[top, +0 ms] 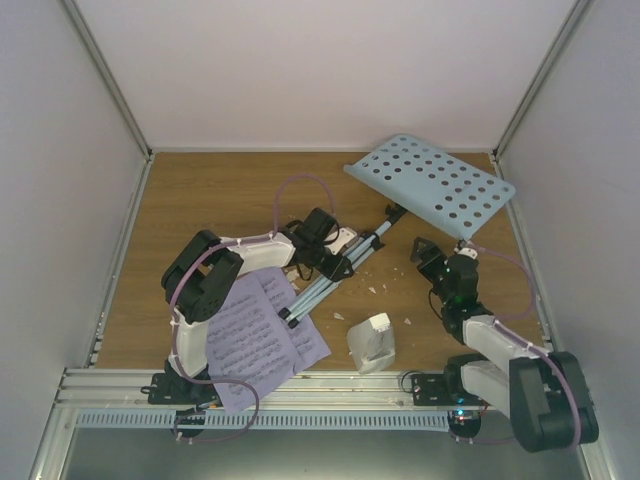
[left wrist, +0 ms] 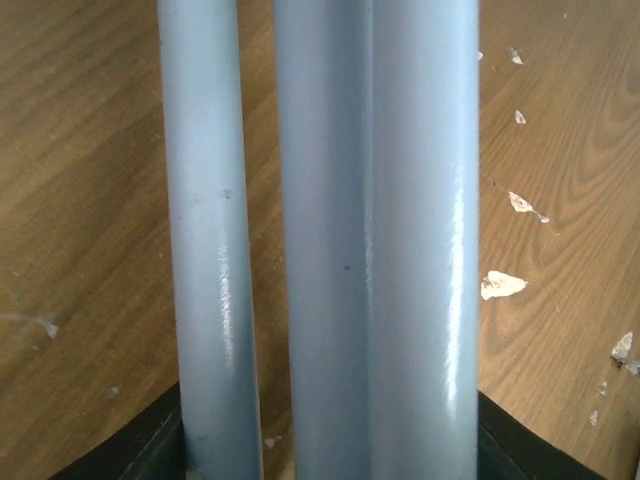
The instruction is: Pack up the instrument practice props
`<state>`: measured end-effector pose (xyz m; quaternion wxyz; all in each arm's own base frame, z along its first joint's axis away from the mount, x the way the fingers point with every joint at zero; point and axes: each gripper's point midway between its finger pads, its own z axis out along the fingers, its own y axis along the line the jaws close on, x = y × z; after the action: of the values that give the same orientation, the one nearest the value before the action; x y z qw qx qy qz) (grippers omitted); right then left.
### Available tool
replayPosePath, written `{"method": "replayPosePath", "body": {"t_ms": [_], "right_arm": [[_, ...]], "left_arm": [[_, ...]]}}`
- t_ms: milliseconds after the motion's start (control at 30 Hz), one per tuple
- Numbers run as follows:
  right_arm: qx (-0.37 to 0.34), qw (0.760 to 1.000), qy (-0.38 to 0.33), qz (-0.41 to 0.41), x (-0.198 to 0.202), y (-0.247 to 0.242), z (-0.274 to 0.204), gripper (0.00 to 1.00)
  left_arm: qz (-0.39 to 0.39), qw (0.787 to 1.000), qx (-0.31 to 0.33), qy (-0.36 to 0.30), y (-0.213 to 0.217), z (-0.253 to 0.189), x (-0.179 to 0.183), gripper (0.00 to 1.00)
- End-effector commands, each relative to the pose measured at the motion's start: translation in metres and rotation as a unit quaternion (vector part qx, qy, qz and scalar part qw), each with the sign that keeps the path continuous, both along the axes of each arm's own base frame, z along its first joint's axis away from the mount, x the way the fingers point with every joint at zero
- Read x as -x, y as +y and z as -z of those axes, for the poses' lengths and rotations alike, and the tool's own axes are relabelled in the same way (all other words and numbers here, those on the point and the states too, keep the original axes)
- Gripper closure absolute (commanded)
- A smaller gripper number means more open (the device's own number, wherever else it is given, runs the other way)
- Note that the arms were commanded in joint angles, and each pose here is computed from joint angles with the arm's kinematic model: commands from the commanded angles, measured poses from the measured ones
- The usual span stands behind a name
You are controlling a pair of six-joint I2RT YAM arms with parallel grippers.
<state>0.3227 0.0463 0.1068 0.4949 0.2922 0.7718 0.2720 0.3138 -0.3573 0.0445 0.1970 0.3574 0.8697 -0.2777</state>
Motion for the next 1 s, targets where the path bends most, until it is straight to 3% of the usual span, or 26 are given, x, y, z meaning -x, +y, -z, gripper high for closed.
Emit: {"method": "replayPosePath", "body": {"t_ms": [0, 200, 567, 800, 967], "right_arm": [[0.039, 0.997, 0.015, 0.069, 0.004, -0.030, -0.002, 0.08], [0.064, 0.989, 0.022, 0.132, 0.018, -0.056, -0.012, 0.02], [0.128, 0.975, -0.033, 0.179, 0.025, -0.079, -0.074, 0.00], [0.158, 0.966, -0.079, 0.190, 0.031, -0.085, -0.115, 0.00], [0.205, 0.957, -0.102, 0.178, 0.028, -0.085, -0.141, 0.01]], "left_arm": [[0.056, 0.966, 0.148, -0.204, -0.053, -0.107, -0.054, 1.00], [0.073, 0.964, 0.139, -0.214, -0.054, -0.102, -0.056, 1.00], [0.132, 0.950, 0.135, -0.247, -0.055, -0.107, -0.051, 1.00], [0.127, 0.954, 0.121, -0.244, -0.054, -0.107, -0.072, 0.99], [0.117, 0.950, 0.146, -0.249, -0.049, -0.130, -0.063, 0.71]]}}
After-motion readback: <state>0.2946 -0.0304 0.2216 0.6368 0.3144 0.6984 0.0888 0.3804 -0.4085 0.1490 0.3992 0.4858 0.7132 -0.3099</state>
